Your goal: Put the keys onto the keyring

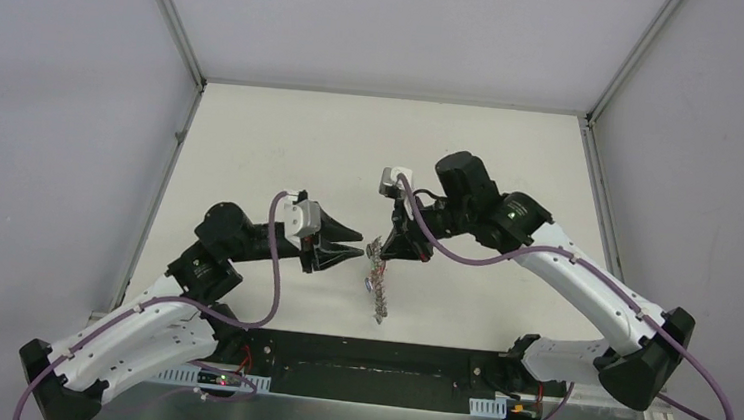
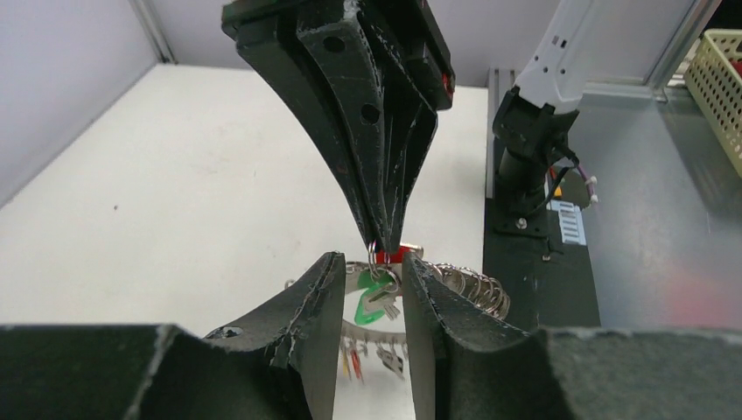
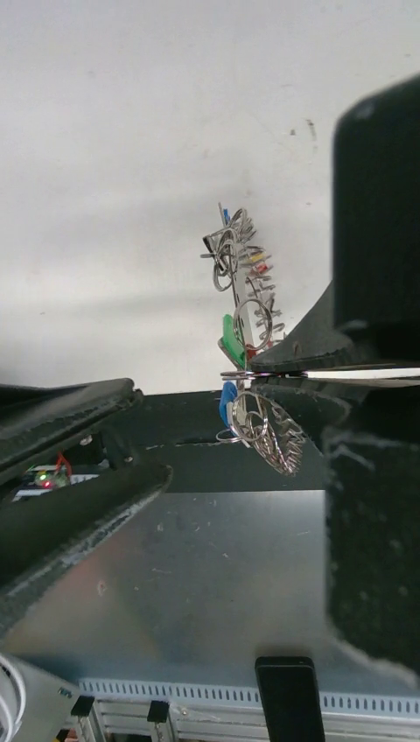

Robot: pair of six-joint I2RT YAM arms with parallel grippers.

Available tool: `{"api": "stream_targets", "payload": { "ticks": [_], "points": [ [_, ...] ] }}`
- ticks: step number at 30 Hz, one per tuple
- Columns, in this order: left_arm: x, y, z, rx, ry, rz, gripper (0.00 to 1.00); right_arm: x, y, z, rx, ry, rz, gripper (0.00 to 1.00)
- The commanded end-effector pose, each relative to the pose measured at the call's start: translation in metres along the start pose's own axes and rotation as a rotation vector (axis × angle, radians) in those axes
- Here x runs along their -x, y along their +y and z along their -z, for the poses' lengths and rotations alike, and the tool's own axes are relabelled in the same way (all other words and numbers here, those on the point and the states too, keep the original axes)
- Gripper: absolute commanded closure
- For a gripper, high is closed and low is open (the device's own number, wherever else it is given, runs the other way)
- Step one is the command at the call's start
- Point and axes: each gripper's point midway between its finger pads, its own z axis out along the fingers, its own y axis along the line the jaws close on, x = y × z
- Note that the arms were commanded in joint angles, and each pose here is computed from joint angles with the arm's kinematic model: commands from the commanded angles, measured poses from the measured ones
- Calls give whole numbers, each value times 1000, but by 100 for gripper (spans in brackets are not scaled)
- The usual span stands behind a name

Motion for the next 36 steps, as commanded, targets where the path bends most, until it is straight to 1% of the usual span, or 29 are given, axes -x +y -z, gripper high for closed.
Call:
{"api": "stream_targets", "payload": {
  "ticks": [1, 6, 9, 15, 21, 26, 34, 36],
  "points": [
    [-13, 1, -6, -31, 102, 7, 68, -9, -2, 13, -53, 148, -33, 100],
    [-23, -1, -16, -81, 138, 26, 68, -21, -3, 10, -65, 282, -71, 100],
    [-33, -4, -20, -112, 161, 39, 67, -23, -1, 5, -50, 313, -82, 100],
    [-46, -10, -28, -143, 160, 38, 66, -15, 4, -1, -8, 269, -62, 100],
    [-54, -18, -33, -183, 166, 45, 71, -9, 6, -2, 8, 229, -44, 100],
    [-63, -20, -35, -193, 186, 57, 72, -7, 8, -2, 15, 218, -44, 100],
    [-73, -19, -36, -184, 207, 55, 89, -4, 12, -1, 24, 201, -29, 100],
    [-73, -18, -37, -182, 207, 53, 96, -4, 12, -1, 24, 197, -23, 100]
  ]
}}
